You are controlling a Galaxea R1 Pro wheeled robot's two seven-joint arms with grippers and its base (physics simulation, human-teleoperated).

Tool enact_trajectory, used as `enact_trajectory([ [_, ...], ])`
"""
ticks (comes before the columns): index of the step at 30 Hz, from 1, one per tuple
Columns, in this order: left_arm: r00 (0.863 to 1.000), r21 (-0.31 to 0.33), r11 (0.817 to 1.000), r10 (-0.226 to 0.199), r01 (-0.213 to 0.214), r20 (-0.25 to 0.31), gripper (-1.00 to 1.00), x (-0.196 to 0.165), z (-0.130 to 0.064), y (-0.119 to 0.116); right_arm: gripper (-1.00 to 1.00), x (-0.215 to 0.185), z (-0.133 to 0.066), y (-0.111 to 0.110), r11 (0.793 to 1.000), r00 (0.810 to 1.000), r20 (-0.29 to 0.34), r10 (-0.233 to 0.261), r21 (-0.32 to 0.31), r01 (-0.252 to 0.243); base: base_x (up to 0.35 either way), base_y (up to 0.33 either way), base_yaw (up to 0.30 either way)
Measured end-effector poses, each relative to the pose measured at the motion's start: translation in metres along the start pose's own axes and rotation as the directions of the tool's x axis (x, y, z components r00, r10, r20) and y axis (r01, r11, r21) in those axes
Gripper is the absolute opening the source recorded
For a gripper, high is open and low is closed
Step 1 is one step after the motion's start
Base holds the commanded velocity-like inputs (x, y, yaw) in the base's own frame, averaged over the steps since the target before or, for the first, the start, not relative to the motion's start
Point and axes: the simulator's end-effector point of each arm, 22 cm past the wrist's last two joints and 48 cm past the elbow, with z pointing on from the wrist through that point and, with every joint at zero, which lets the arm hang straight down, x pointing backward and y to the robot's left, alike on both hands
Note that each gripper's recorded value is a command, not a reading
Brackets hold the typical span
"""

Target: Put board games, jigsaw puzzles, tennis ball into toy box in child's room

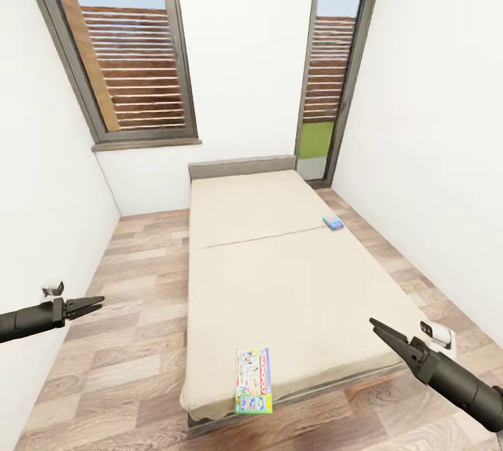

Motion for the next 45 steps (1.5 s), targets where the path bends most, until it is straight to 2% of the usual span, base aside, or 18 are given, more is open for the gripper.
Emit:
enact_trajectory([
  [19, 1.0, 0.005, 1.0, 0.011, -0.011, 0.008, 1.0, -0.004, -0.002, -0.006, 1.0, -0.004, 0.0, 0.005, 1.0, 1.0, 0.008, -0.018, -0.009, 0.018, -0.017, -0.022, 0.229],
  [32, 0.999, 0.011, 1.0, 0.026, -0.027, 0.018, 1.0, -0.008, -0.006, -0.014, 1.0, -0.01, -0.001, 0.013, 0.999, 0.999, 0.02, -0.044, -0.02, 0.045, -0.039, -0.063, 0.108],
  [45, 0.999, 0.013, 0.999, 0.03, -0.03, 0.02, 1.0, -0.009, -0.007, -0.016, 1.0, -0.011, -0.002, 0.013, 0.999, 0.999, 0.02, -0.05, -0.016, 0.05, -0.048, -0.004, 0.025],
])
